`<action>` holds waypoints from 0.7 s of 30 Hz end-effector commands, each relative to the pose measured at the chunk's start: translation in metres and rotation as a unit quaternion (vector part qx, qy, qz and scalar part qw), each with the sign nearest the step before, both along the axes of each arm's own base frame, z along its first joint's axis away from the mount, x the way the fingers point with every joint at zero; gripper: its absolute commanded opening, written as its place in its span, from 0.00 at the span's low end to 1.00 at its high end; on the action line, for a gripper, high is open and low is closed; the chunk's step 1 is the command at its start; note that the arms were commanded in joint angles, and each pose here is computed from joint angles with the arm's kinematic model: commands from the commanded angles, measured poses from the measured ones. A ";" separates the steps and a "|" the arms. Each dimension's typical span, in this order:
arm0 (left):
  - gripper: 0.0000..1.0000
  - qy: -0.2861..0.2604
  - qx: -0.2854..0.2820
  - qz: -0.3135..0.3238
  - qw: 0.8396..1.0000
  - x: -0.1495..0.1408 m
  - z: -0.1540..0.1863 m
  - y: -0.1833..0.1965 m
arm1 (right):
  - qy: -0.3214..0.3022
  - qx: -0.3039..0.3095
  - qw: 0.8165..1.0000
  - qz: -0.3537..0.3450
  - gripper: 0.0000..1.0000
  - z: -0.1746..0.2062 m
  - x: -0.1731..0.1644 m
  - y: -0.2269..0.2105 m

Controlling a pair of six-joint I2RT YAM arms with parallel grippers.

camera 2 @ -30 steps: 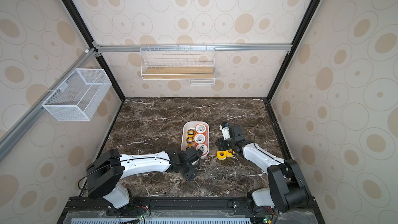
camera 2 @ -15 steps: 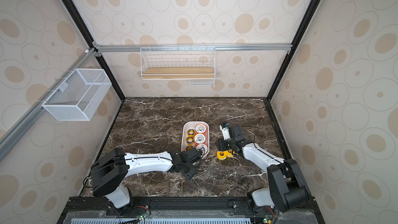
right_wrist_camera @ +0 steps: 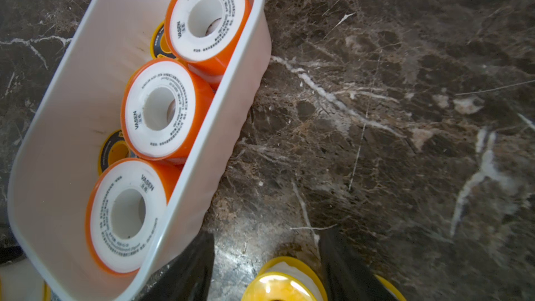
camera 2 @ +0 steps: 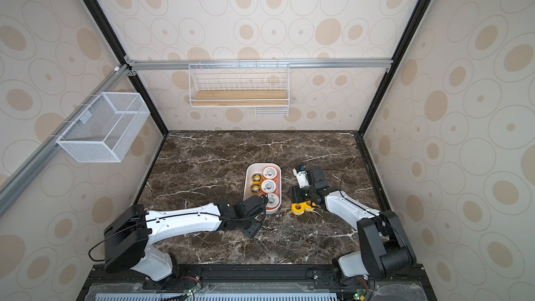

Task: Put the sealing tape into the storage box
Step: Pick up the sealing tape at the center of the board.

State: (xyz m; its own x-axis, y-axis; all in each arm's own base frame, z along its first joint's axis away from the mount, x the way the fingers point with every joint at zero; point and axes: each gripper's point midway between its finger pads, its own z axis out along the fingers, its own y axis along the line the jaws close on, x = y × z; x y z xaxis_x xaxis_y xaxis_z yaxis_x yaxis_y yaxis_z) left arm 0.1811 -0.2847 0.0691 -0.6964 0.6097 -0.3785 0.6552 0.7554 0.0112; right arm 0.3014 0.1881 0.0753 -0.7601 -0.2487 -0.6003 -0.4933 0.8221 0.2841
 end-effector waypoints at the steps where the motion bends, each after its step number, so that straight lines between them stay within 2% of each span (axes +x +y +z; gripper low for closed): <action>1: 0.65 -0.013 -0.008 0.025 1.000 0.005 0.023 0.007 | 0.006 0.035 0.999 0.024 0.64 0.010 0.004 0.014; 4: 0.65 -0.012 -0.017 0.041 0.999 0.011 0.039 0.017 | 0.019 0.045 0.998 0.028 0.63 0.012 0.007 0.019; 10: 0.65 -0.048 -0.038 0.096 0.994 0.046 0.080 0.037 | 0.051 0.051 0.997 0.019 0.58 0.016 0.019 0.028; 15: 0.65 -0.060 -0.040 0.110 0.991 0.075 0.099 0.039 | 0.072 0.040 0.997 0.000 0.56 0.016 0.032 0.028; 21: 0.65 -0.074 -0.025 0.127 0.989 0.118 0.117 0.034 | 0.097 0.059 0.993 -0.011 0.47 0.014 0.045 0.038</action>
